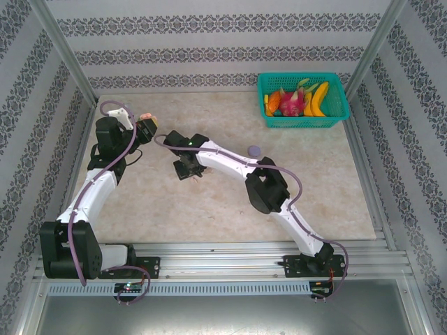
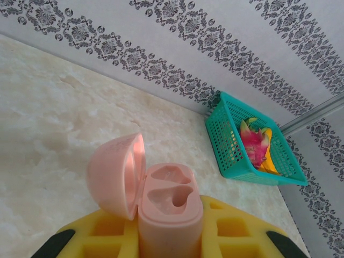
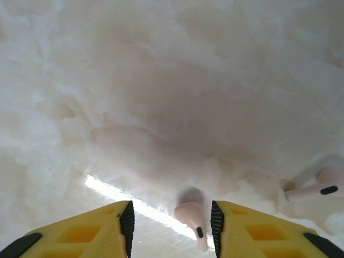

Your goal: Insert wireless bluetooth earbuds into charging case

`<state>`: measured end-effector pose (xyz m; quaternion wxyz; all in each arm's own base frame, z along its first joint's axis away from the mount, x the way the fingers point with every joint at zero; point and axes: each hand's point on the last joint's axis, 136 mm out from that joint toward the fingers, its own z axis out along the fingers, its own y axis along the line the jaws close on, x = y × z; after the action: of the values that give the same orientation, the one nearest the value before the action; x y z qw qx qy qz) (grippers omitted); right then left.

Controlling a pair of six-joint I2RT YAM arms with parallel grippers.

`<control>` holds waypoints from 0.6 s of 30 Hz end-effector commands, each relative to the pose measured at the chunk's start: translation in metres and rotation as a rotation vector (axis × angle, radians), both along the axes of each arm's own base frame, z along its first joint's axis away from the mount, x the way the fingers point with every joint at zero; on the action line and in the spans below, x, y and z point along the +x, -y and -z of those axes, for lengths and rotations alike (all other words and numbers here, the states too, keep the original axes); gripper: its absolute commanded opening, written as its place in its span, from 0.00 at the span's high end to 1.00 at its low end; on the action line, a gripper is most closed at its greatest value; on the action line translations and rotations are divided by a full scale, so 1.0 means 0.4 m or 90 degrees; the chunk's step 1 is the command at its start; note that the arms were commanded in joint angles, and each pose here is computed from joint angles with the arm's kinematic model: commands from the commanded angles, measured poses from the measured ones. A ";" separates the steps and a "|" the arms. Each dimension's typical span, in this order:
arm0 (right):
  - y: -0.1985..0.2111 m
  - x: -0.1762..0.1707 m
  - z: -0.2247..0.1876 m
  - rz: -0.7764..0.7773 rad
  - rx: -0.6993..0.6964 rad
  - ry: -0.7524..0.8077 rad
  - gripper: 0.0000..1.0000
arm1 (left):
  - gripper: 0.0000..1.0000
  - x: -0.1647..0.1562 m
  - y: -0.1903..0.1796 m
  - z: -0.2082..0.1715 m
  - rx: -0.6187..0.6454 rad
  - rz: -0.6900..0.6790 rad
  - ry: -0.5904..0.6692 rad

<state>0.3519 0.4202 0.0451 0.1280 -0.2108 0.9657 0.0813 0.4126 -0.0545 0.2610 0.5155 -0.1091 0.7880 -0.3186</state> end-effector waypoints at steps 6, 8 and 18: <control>0.022 -0.011 0.003 -0.011 0.029 -0.043 0.56 | 1.00 0.005 -0.005 -0.041 -0.001 0.002 0.035; 0.020 -0.018 0.012 -0.010 0.029 -0.049 0.56 | 1.00 0.006 -0.005 -0.042 -0.002 0.003 0.035; 0.014 -0.046 0.041 -0.017 0.025 -0.065 0.55 | 1.00 0.006 -0.004 -0.035 -0.003 0.004 0.031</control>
<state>0.3459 0.4090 0.0196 0.0878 -0.2067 0.9694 0.0993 0.4125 -0.0546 0.2610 0.5151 -0.1088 0.7881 -0.3190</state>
